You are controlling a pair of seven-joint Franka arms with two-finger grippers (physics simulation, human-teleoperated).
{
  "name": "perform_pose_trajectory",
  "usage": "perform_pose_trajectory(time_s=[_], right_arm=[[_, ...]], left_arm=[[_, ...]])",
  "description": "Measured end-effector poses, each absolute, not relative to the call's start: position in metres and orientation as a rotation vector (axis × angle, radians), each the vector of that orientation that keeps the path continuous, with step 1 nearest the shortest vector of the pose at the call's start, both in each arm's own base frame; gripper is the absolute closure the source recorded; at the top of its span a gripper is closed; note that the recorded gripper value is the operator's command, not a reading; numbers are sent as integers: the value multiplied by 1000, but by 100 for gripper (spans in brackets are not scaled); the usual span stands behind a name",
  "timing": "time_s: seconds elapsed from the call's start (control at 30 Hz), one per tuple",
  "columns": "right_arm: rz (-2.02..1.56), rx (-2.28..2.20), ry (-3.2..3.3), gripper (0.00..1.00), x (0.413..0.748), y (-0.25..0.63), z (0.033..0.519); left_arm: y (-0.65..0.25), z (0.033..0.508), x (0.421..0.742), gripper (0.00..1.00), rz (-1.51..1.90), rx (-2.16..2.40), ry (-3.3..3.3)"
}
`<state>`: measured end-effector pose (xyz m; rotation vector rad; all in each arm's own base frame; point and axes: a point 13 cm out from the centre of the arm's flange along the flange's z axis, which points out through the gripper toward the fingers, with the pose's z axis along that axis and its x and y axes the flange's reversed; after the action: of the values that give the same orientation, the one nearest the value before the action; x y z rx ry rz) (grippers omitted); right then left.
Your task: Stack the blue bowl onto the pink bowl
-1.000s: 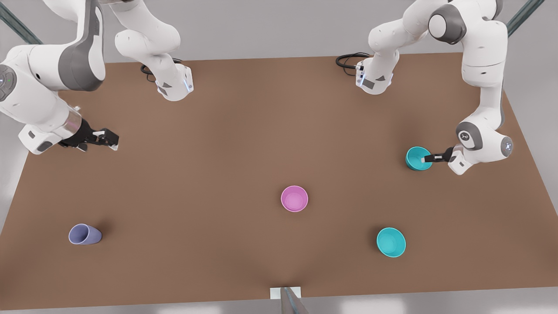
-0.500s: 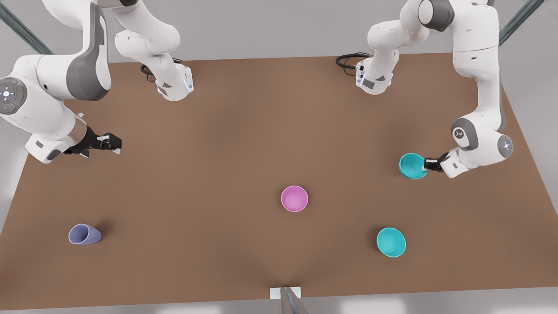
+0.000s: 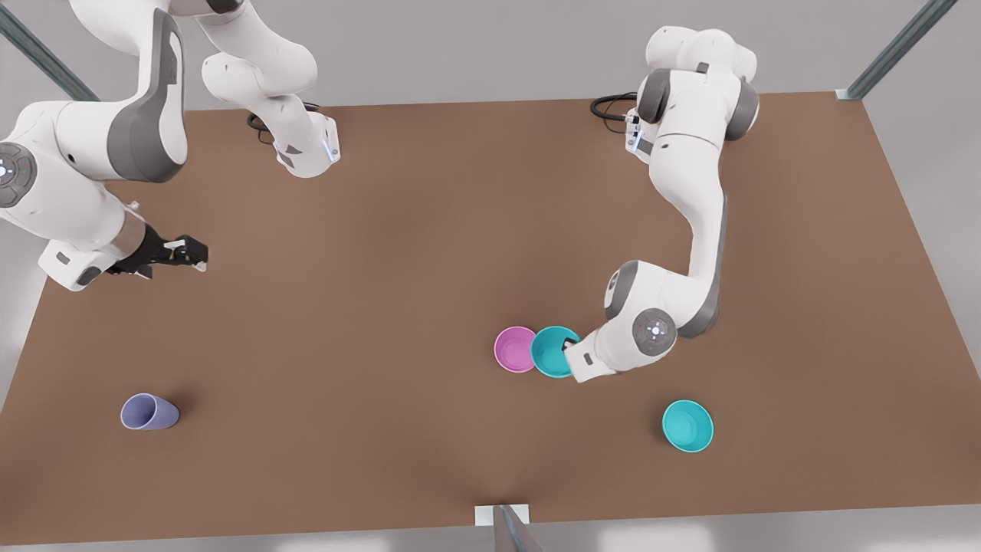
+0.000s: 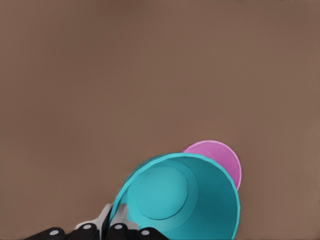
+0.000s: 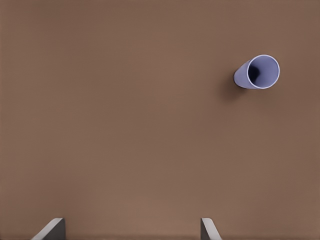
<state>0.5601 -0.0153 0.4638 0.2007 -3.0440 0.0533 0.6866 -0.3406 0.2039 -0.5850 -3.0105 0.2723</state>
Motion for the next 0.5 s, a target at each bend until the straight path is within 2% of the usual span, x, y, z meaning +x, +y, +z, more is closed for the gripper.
perform_pose_trajectory(time_s=[0.5], right_arm=[[47, 226, -3032, 0, 560, -15, 459]], left_arm=[[-397, 161, 654, 79, 275, -127, -2986]])
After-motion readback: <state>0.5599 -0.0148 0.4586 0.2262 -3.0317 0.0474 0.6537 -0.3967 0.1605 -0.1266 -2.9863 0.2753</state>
